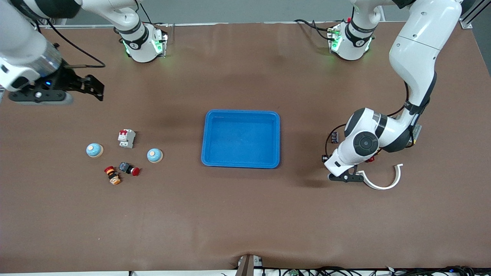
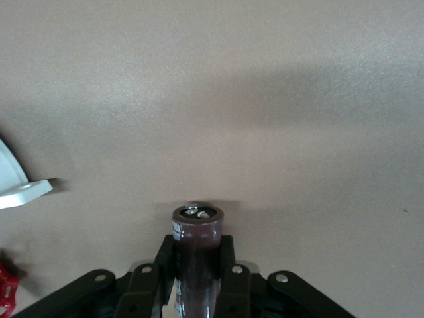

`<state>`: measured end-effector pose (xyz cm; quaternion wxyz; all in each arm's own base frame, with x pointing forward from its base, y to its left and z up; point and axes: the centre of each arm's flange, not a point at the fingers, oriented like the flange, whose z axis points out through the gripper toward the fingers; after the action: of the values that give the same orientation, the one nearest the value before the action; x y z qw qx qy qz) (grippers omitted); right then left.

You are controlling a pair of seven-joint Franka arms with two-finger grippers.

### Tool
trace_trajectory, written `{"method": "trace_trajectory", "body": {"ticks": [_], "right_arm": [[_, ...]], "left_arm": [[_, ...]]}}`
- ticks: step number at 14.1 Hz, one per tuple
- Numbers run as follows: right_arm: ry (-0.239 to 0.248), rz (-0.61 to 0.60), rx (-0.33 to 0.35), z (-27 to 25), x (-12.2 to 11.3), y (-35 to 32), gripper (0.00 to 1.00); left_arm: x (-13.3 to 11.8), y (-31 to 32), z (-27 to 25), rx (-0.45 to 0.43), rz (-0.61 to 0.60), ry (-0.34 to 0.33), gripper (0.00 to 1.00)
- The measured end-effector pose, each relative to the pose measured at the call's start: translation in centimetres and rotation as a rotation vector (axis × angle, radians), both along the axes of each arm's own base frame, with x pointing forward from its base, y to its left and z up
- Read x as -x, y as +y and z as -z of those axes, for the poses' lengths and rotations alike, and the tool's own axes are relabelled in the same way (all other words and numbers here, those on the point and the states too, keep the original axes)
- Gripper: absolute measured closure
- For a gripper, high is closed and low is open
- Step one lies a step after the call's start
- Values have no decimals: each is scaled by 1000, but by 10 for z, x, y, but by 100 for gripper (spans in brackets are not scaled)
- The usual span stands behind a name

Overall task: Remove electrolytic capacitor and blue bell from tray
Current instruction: 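Release the bell with the right gripper while the left gripper sets the capacitor down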

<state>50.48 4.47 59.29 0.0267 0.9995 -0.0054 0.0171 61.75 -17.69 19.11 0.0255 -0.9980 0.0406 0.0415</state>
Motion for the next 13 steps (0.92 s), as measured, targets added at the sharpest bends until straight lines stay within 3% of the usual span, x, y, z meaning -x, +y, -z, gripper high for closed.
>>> {"method": "trace_trajectory", "body": {"ticks": [4, 6, 7, 13], "right_arm": [[-94, 54, -15, -36, -14, -62, 0], [-124, 108, -78, -42, -28, -95, 0], [-135, 132, -98, -44, -35, -109, 0], [-137, 82, -104, -40, -54, -89, 0]], "left_arm": [[2, -1, 4, 1, 13, -15, 70], [2, 0, 4, 2, 10, -17, 70], [2, 0, 4, 3, 7, -18, 65], [2, 0, 3, 0, -39, -22, 6]]}}
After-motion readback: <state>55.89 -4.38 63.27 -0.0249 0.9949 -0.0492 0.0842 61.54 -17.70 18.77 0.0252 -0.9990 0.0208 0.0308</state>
